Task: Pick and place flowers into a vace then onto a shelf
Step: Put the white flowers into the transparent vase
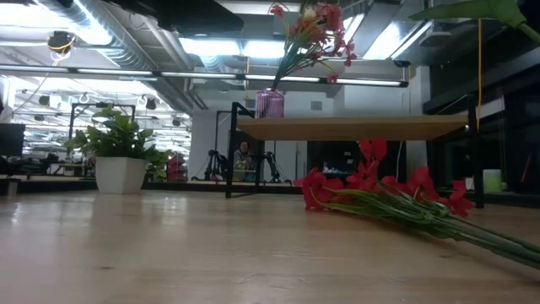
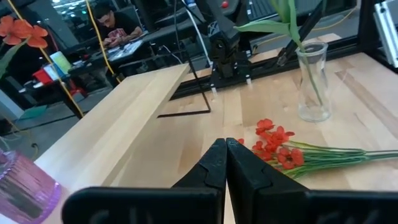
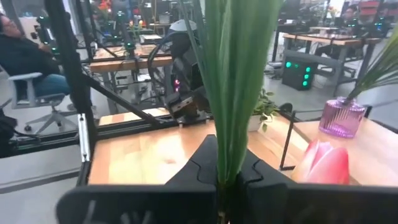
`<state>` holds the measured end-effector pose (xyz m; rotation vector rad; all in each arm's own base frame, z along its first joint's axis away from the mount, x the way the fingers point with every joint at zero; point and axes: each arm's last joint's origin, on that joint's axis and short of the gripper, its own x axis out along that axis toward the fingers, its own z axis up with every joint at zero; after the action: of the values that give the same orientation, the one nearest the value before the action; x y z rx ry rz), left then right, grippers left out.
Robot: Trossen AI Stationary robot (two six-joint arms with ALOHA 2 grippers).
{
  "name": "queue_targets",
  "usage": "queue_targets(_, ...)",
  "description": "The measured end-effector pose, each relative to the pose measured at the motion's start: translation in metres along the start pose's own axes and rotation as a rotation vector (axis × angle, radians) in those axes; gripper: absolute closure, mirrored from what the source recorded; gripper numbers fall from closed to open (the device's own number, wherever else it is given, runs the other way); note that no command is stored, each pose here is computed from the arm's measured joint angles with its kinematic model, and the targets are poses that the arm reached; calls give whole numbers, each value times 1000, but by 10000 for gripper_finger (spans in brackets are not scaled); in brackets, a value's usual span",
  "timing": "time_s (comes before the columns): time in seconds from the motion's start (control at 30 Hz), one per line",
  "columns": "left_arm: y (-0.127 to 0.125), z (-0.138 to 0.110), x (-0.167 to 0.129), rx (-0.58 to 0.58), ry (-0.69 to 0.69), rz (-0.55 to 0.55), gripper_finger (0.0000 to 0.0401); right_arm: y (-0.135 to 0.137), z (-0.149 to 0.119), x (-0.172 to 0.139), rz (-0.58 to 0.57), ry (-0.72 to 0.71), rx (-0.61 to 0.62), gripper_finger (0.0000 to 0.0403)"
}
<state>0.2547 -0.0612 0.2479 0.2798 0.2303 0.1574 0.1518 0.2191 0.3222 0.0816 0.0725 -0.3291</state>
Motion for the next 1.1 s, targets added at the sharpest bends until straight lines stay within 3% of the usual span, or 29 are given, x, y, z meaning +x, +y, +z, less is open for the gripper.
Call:
queue_targets(0.47,-1,0,0,-3,-6,-33,396,11,-44,-4,-118,-74,-61,402)
queue_targets(1.1,-1,0,0,0,-5,-33,395,13,-84,1,-141,-82,-171,402)
